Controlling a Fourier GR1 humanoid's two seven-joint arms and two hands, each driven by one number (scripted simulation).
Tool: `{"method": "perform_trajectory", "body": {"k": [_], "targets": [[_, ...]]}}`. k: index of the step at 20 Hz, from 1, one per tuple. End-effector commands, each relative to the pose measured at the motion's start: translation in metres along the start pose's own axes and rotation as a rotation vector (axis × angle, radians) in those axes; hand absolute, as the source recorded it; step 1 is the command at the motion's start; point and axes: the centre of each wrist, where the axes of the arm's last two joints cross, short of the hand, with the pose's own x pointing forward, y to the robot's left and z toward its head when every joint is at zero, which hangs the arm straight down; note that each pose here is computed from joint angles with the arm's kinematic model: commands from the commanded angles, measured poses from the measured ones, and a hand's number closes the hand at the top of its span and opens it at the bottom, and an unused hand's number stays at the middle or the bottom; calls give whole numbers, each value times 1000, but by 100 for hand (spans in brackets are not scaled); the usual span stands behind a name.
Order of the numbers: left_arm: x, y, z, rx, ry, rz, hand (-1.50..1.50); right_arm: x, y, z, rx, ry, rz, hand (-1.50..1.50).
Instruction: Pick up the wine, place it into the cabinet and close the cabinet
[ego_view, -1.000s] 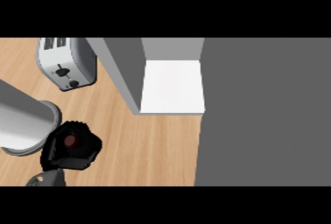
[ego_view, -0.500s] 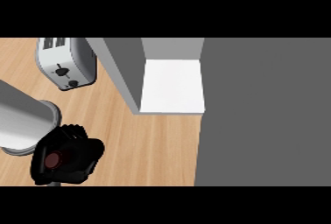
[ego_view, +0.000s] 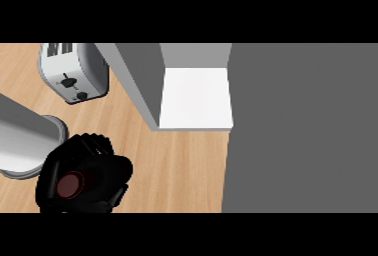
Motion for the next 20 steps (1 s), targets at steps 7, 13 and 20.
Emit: {"method": "perform_trajectory", "body": {"k": [7,13,20], "targets": [[39,-88,-37,-102,10,62,150,16,5,21,40,-62,-48,-150],[43,-115,-51,-92,19,83,150,11,9,26,42,-67,-56,-150],[57,-170,-75,-53,-5,67,150,25,8,17,46,-54,-56,-150]]}}
